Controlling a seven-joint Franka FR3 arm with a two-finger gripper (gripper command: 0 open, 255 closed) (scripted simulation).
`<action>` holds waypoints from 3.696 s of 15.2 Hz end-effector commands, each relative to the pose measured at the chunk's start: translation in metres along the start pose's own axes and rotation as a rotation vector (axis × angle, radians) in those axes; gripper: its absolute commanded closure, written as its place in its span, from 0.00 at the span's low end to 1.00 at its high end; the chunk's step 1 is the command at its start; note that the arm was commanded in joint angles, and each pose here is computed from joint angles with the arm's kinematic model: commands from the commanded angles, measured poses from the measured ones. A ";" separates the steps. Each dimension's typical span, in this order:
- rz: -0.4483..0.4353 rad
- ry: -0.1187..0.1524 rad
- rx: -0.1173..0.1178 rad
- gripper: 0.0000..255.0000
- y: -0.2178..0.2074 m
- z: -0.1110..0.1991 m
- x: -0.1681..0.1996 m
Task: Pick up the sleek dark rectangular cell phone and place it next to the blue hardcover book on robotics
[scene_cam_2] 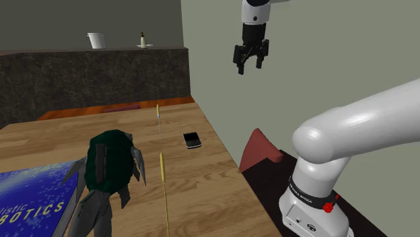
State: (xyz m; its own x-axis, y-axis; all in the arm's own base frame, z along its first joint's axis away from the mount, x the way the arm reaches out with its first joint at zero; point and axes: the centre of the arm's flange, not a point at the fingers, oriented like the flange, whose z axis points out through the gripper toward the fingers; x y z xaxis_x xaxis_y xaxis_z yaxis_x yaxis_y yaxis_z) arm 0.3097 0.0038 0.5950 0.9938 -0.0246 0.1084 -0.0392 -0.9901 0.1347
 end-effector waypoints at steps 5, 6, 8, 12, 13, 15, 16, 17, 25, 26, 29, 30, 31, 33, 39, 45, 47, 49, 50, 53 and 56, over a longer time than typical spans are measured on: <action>0.021 0.015 0.017 0.00 -0.039 0.033 -0.002; 0.027 0.019 0.022 0.00 -0.048 0.041 -0.003; 0.037 0.026 0.030 0.00 -0.068 0.057 -0.003; 0.059 0.041 0.047 0.00 -0.108 0.089 -0.003; 0.064 0.045 0.052 0.00 -0.118 0.097 -0.003; 0.075 0.053 0.060 0.00 -0.138 0.113 -0.002; 0.080 0.057 0.065 0.00 -0.148 0.120 -0.002; 0.085 0.060 0.069 0.00 -0.158 0.128 -0.001; 0.128 0.090 0.103 0.00 -0.240 0.188 0.006; 0.133 0.094 0.108 0.00 -0.250 0.195 0.007; 0.135 0.096 0.109 0.00 -0.256 0.209 0.009; 0.135 0.096 0.109 0.00 -0.256 0.214 0.009; 0.135 0.096 0.109 0.00 -0.257 0.219 0.010; 0.135 0.096 0.109 0.00 -0.258 0.230 0.011; 0.135 0.096 0.109 0.00 -0.259 0.238 0.012; 0.135 0.096 0.109 1.00 -0.259 0.238 0.012; 0.135 0.096 0.109 1.00 -0.259 0.238 0.012; 0.135 0.096 0.109 1.00 -0.259 0.237 0.012; 0.135 0.096 0.109 1.00 -0.259 0.237 0.012; 0.135 0.096 0.109 1.00 -0.258 0.233 0.012; 0.135 0.096 0.109 1.00 -0.256 0.217 0.014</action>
State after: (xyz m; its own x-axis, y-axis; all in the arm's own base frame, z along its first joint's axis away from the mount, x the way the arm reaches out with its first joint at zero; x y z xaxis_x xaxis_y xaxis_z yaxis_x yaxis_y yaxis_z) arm 0.3567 0.2274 0.3439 0.9654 -0.1506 0.2129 -0.1553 -0.9879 0.0051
